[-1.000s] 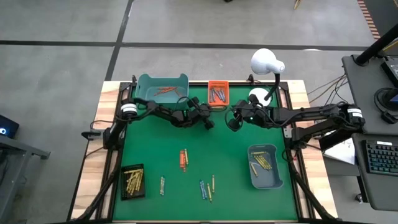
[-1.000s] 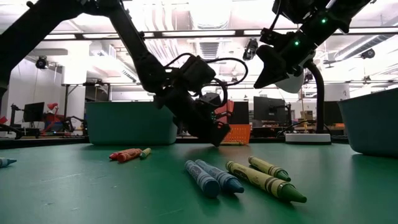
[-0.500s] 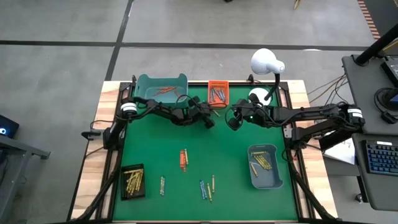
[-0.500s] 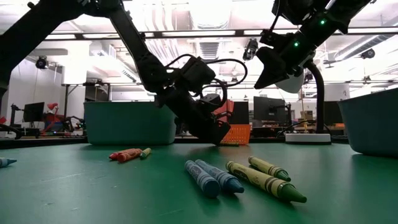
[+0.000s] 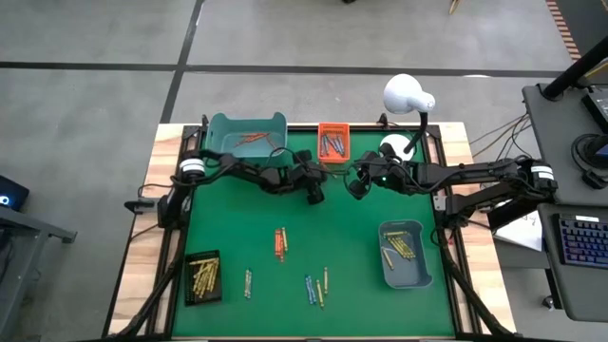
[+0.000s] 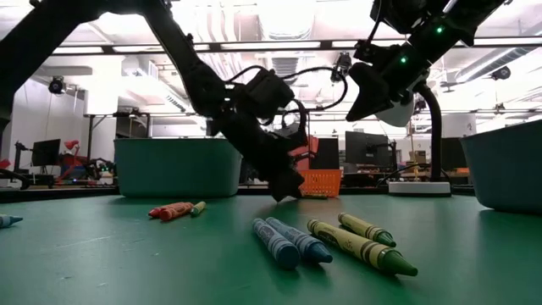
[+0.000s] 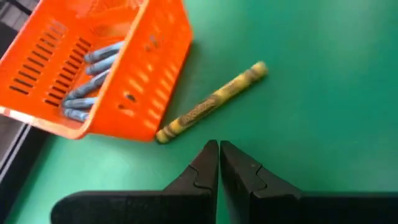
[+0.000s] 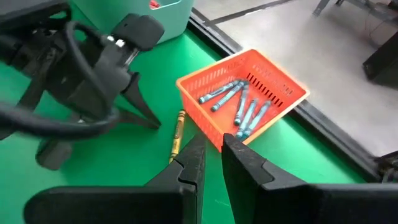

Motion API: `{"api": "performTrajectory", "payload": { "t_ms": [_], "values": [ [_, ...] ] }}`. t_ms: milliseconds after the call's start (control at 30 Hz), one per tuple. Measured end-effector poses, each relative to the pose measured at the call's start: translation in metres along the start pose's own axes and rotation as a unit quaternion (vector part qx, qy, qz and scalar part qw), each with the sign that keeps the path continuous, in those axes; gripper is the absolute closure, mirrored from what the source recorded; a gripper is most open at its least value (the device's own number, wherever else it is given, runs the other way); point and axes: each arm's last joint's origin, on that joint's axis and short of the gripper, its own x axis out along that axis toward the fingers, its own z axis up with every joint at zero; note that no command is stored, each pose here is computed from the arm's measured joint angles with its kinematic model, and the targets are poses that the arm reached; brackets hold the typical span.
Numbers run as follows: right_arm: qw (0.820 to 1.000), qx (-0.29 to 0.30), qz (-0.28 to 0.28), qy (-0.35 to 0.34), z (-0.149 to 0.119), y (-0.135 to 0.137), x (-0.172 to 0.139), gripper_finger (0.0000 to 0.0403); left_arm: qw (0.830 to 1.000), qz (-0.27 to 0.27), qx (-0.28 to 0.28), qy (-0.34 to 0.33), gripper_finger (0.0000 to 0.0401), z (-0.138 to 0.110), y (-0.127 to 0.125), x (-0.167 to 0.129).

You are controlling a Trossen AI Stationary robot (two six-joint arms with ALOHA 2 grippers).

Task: Sort crayons
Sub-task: Put the green crayon into the blue bin

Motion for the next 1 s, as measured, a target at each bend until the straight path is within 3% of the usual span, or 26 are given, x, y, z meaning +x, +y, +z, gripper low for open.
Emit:
{"api": "performTrajectory", "payload": {
  "t_ms": [300,433,700,867,1000],
  "values": [
    [0.993,0.096,0.066,0.02,-0.001,0.004,0.0,0.036,0.998,0.012,-0.037,-0.056,0.0401,0.018,0.02,-0.053],
    [0.988,0.126,0.087,0.031,-0.002,0.006,0.001,0.036,0.99,0.026,-0.065,-0.119,0.0401,0.025,0.034,-0.092],
    [0.986,0.12,0.086,0.071,0.001,0.017,0.03,0.036,0.959,0.044,-0.114,-0.256,0.0401,0.03,0.055,-0.167],
    [0.981,0.121,0.096,0.12,0.008,0.023,0.059,0.036,0.939,0.052,-0.139,-0.31,0.0401,0.028,0.065,-0.199],
    [0.974,0.107,0.068,0.186,0.011,0.024,0.077,0.036,0.929,0.052,-0.158,-0.33,0.0401,0.025,0.072,-0.215]
  ]
}}
